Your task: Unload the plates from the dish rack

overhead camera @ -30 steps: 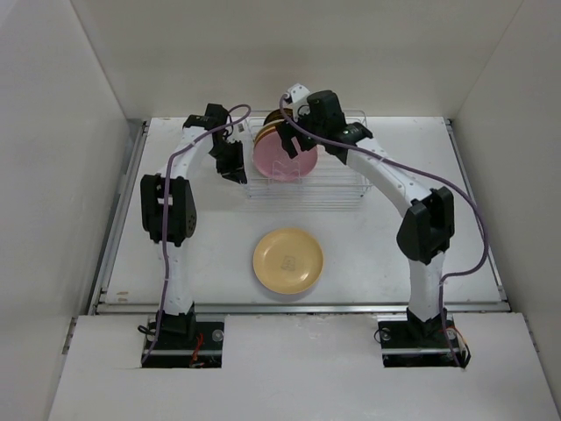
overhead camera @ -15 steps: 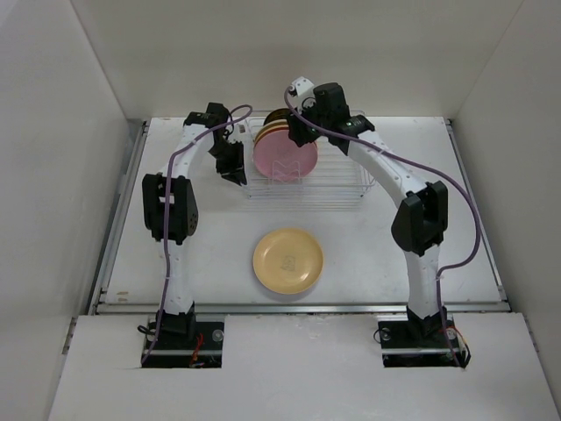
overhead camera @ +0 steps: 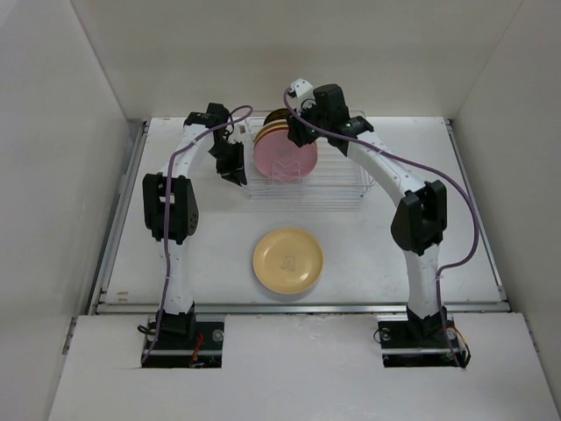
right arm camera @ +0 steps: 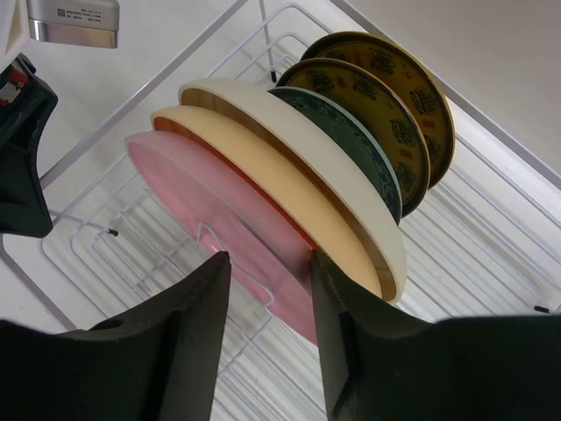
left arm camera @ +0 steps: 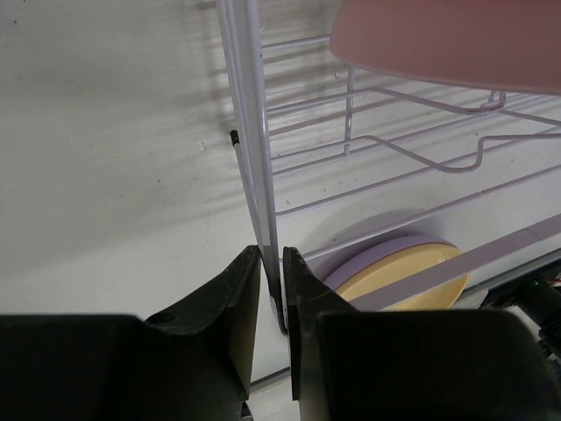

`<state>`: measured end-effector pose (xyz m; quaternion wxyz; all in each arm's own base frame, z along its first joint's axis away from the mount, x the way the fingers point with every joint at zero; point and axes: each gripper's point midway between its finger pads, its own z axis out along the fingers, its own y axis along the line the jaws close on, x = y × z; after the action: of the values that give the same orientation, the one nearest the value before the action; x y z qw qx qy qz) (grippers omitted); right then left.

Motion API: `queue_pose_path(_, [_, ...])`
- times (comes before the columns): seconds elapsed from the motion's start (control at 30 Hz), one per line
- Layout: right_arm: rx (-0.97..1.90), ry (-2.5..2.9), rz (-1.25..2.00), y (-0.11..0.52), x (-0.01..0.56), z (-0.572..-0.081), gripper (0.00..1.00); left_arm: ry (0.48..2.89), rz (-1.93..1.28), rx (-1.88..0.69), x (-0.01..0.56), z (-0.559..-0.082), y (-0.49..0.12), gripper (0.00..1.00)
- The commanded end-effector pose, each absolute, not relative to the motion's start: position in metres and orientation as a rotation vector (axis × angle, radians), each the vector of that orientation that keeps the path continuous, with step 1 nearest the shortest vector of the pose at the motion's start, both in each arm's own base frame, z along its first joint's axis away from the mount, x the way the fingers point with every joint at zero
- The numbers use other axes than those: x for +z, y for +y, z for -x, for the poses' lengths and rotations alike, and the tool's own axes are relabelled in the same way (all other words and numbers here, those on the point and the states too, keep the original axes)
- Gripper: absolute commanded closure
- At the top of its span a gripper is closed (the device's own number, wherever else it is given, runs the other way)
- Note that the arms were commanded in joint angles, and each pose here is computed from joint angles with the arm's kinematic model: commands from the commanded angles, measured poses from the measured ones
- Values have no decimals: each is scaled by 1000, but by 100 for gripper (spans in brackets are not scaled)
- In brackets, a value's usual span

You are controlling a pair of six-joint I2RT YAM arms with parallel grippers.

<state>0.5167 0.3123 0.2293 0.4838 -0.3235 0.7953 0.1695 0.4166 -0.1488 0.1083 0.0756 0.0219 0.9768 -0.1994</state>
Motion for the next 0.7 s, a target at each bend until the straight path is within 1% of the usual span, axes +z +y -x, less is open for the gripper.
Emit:
queue_pose_path(0.0, [446,1984,792,316,198,-521,51,2944,-87,-605,115,-412,-150,86])
queue_pose_path(0.1, [433,2014,792,316,178,-525,51,2952,-98,-603,111,-412,-150,86])
queue_pose_path(0.2, [423,2024,768,311,173,-530,58,2959,-96,-603,110,-412,-150,86])
queue_pose_path(0.27, [392,2040,755,306,168,-532,77,2959,-96,-603,110,-412,-150,90])
queue_pose_path(0.3, [377,2040,746,303,168,-532,86,2959,-96,-603,110,-412,-150,97])
queue_pose_path(0.33, [365,2030,736,301,172,-533,97,2959,-96,-603,110,-412,-150,100])
queue_pose_path(0.4, [327,2005,706,295,178,-534,100,2962,-81,-620,112,-410,-152,100])
queue_pose_path(0.43, [315,1973,689,291,195,-533,100,2962,-81,-620,112,-410,-152,100])
queue_pose_path(0.57, [252,1921,629,278,226,-534,100,2968,-66,-676,110,-407,-157,100])
queue_pose_path(0.67, [257,1880,616,275,252,-527,100,2977,-38,-678,108,-404,-158,100])
